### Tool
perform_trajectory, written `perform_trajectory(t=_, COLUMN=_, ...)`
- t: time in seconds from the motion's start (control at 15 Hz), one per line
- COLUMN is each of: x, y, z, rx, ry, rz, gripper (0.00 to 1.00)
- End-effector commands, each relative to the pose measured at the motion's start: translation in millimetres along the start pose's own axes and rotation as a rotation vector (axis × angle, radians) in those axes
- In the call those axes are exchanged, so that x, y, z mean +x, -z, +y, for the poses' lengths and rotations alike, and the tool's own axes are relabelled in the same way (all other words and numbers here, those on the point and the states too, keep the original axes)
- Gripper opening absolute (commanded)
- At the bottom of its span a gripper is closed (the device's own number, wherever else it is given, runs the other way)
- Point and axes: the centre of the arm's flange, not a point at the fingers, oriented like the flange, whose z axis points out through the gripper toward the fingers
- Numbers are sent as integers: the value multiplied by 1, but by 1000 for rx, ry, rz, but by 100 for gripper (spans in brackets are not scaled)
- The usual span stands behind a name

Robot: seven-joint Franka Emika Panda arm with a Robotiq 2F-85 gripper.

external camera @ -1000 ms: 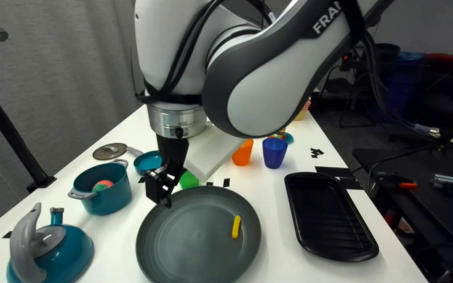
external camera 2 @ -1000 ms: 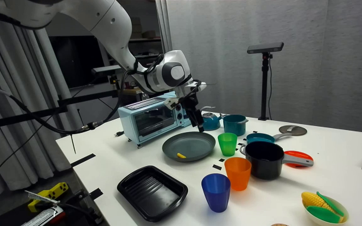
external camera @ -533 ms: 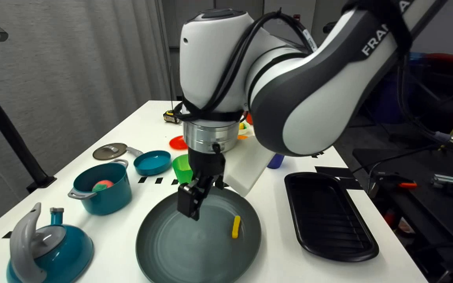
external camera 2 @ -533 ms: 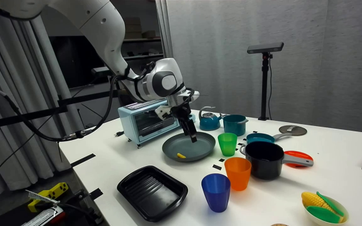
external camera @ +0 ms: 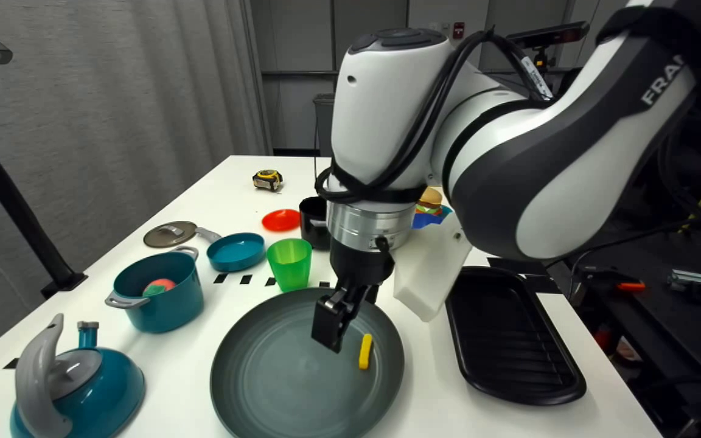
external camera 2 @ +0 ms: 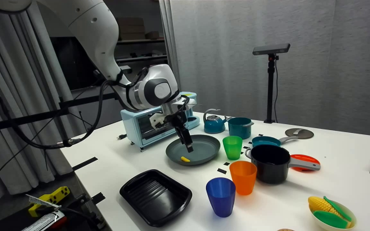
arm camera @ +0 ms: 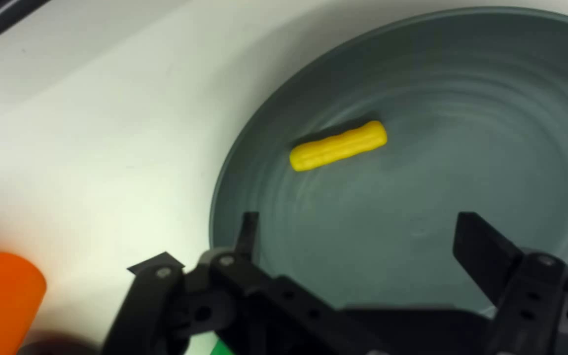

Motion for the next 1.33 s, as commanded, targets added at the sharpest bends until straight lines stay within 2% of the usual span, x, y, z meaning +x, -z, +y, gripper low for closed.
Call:
perform_trajectory(t=0.0, x=-3, y=1, z=12, rx=-22, ry=-97, rz=16, gripper=100)
perform_trajectory(t=0.4, x=4, y=-4, z=10, rx=-35, ry=-221, rz=15, gripper=100)
perform_trajectory(t=0.8, x=-10, y=-7, z=-9, rx=-33, ry=-281, rz=4, gripper=100)
perform_trajectory(t=1.27, x=-20, y=-29, z=-22, rx=-51, ry=-366, rz=-15, gripper=100)
